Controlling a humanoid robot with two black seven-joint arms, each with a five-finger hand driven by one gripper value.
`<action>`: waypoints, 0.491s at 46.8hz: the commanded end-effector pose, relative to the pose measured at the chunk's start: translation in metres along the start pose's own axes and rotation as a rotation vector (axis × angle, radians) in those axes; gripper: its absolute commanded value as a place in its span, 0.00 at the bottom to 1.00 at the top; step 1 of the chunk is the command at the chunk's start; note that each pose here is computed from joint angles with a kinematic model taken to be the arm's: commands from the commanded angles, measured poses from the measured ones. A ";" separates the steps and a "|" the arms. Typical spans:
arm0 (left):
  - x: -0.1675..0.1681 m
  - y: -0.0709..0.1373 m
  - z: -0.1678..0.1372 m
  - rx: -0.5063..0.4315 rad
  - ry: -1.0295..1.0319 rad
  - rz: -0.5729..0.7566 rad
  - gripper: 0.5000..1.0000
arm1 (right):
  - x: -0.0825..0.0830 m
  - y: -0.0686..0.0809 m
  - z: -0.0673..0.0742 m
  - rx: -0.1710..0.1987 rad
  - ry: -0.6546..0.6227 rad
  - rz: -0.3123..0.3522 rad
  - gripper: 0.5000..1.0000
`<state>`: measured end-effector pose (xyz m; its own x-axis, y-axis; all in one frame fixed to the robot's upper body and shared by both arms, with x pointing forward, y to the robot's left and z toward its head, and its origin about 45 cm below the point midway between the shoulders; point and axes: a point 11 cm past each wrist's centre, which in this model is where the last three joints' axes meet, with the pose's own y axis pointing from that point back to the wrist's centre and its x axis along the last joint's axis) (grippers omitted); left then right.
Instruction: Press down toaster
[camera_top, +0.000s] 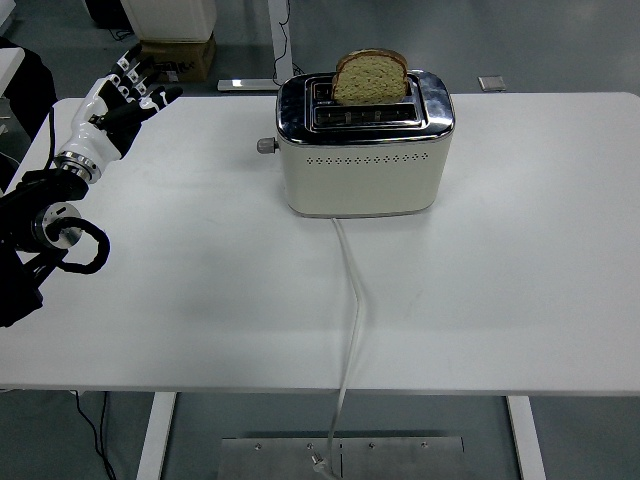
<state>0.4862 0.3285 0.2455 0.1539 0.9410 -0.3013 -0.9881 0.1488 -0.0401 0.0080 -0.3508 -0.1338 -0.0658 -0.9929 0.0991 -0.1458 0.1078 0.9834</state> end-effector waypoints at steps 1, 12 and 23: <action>0.003 0.002 -0.001 -0.011 0.031 0.018 1.00 | -0.001 0.000 -0.001 0.002 0.002 -0.003 1.00; 0.003 0.003 -0.017 -0.018 0.098 0.058 1.00 | 0.000 0.000 -0.001 0.002 -0.001 -0.002 1.00; 0.011 0.005 -0.029 -0.030 0.171 0.127 1.00 | 0.000 0.000 -0.001 0.001 -0.001 -0.002 1.00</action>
<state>0.4823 0.3310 0.2178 0.0412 0.8899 -0.4543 -0.9991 0.0331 -0.0257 0.0092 -0.3504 -0.1338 -0.0663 -0.9931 0.0965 -0.1486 0.1055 0.9833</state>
